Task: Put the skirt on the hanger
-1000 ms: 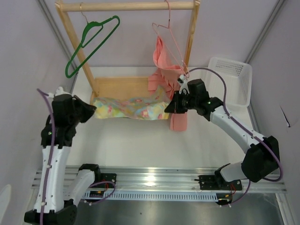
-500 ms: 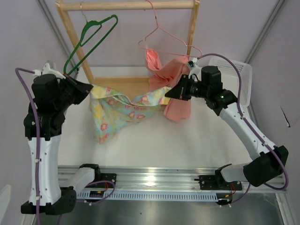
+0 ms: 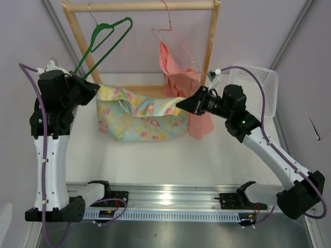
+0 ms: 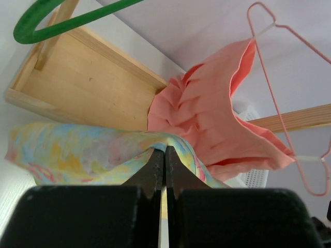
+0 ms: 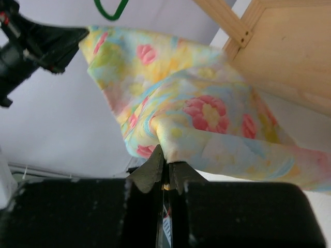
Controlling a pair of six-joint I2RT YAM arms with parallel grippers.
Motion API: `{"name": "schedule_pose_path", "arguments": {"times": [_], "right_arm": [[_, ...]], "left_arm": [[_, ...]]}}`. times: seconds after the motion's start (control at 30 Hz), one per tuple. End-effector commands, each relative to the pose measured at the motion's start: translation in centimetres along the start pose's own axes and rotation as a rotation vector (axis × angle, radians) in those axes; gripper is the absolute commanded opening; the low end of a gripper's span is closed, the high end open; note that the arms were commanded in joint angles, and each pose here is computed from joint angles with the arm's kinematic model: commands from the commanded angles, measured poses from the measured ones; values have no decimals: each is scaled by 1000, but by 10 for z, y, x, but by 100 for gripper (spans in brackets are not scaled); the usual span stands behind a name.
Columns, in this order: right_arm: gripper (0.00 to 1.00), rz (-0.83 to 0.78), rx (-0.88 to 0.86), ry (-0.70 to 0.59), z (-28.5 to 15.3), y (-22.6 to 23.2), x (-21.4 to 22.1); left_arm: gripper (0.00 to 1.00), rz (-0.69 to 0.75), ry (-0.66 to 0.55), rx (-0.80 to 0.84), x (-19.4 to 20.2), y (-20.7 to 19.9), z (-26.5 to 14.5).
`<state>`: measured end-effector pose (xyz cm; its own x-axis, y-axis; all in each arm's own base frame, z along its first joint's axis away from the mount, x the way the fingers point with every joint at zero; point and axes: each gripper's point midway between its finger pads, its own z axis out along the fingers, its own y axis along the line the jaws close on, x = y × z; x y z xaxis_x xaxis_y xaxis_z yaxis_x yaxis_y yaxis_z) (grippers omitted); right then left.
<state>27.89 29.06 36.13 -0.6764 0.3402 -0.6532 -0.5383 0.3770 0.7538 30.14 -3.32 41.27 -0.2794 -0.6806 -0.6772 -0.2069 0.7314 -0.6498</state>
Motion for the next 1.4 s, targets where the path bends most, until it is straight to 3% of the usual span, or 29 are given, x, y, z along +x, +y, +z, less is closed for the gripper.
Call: {"name": "schedule_pose_path", "arguments": {"times": [0.0,0.2,0.4,0.6,0.63,0.8,0.83,1.0,1.13,1.17,1.23,1.33,1.37], "right_arm": [[0,-4,-30,-78,-8,11,4],[0,-3,-11,-45,-25,15,35],[0,-151,17,-141,-53,50,-3],[0,-204,-7,-160,-24,56,-58],[0,-180,32,-141,-5,32,-65],[0,-192,-34,-145,30,23,-111],[0,-198,-27,-155,33,18,-121],[0,-231,0,-174,53,0,-155],[0,-236,36,-177,55,-12,-156],[0,-226,50,-160,56,-19,-150],[0,-186,106,-122,57,-47,-126],[0,-157,152,-104,51,-72,-99],[0,-117,199,-57,49,-100,-71]], "left_arm": [[0,-8,-79,73,-18,-17,-16],[0,4,-51,103,2,-8,-29],[0,12,-86,131,-9,-20,-52],[0,-17,-30,183,-21,-42,-7],[0,-19,-17,194,-24,-47,2],[0,-7,94,343,-28,-79,82],[0,23,43,422,-52,-106,69],[0,34,-1,470,-81,-130,85],[0,29,-7,438,-75,-119,85],[0,0,66,359,-44,-86,111],[0,4,20,373,-41,-81,96],[0,-51,140,238,31,-11,125],[0,-56,155,217,42,1,127]]}}
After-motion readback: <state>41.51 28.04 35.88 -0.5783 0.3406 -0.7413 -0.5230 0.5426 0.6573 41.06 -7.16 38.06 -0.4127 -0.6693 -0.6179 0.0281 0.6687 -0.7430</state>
